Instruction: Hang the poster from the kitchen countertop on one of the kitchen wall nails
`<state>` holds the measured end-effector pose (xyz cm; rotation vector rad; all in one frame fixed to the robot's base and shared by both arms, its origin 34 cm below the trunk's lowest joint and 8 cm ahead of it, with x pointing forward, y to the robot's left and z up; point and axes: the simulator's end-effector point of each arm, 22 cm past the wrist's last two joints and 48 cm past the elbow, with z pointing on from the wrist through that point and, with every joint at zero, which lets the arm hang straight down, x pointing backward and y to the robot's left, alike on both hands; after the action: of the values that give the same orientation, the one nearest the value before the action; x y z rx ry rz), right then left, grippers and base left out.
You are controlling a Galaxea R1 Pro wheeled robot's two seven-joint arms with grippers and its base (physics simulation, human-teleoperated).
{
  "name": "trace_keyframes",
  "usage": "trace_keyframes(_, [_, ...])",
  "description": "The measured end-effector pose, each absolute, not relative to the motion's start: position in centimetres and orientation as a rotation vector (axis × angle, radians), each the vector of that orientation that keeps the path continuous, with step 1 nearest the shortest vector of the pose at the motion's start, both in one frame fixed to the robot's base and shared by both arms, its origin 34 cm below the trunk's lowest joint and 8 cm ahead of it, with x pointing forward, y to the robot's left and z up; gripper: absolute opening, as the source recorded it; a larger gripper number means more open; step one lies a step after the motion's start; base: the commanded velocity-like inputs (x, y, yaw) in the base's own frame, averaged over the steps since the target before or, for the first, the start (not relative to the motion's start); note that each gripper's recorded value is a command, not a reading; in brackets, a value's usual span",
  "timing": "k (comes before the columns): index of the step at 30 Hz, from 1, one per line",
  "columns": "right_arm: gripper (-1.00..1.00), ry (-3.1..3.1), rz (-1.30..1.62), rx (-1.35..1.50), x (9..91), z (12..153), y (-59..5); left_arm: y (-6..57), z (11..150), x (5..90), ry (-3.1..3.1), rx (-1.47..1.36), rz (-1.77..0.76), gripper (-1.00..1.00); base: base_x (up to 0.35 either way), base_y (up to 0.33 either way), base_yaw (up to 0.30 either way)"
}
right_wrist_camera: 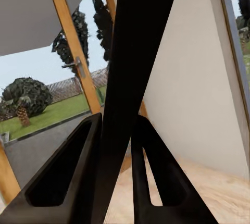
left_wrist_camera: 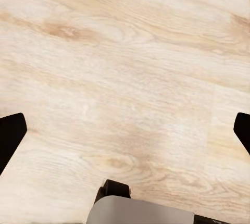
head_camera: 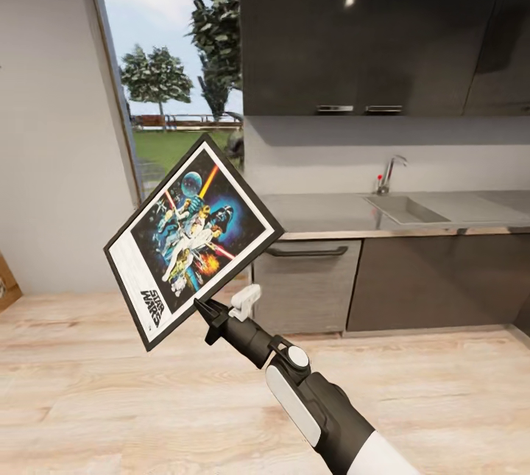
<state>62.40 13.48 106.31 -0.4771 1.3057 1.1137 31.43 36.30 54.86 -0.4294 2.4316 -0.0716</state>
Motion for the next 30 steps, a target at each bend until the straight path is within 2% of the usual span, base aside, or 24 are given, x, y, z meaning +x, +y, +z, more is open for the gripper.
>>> trace_keyframes(7, [-1.00,1.310,1.102,-0.487,62.4,106.1,13.5,36.4,54.9,31.4,2.431,-0.429,-0.070,1.00,0.048,0.072,0.289])
trace_keyframes(18, [-1.00,1.326,1.063,-0.528,62.4,105.1,13.9,38.7,55.3,31.4,2.405,-0.488,-0.033,1.00,0.131,0.254,0.294])
trace_keyframes(24, [-1.00,1.381,1.053,-0.525,62.8,102.8,13.7,38.5,55.7,31.4,2.379,-0.515,-0.101,1.00,0.137,0.276,0.291])
trace_keyframes(30, [-1.00,1.430,1.053,-0.548,63.0,100.2,12.9,39.2,56.2,31.6,2.355,-0.534,-0.125,1.00,0.152,0.270,0.093])
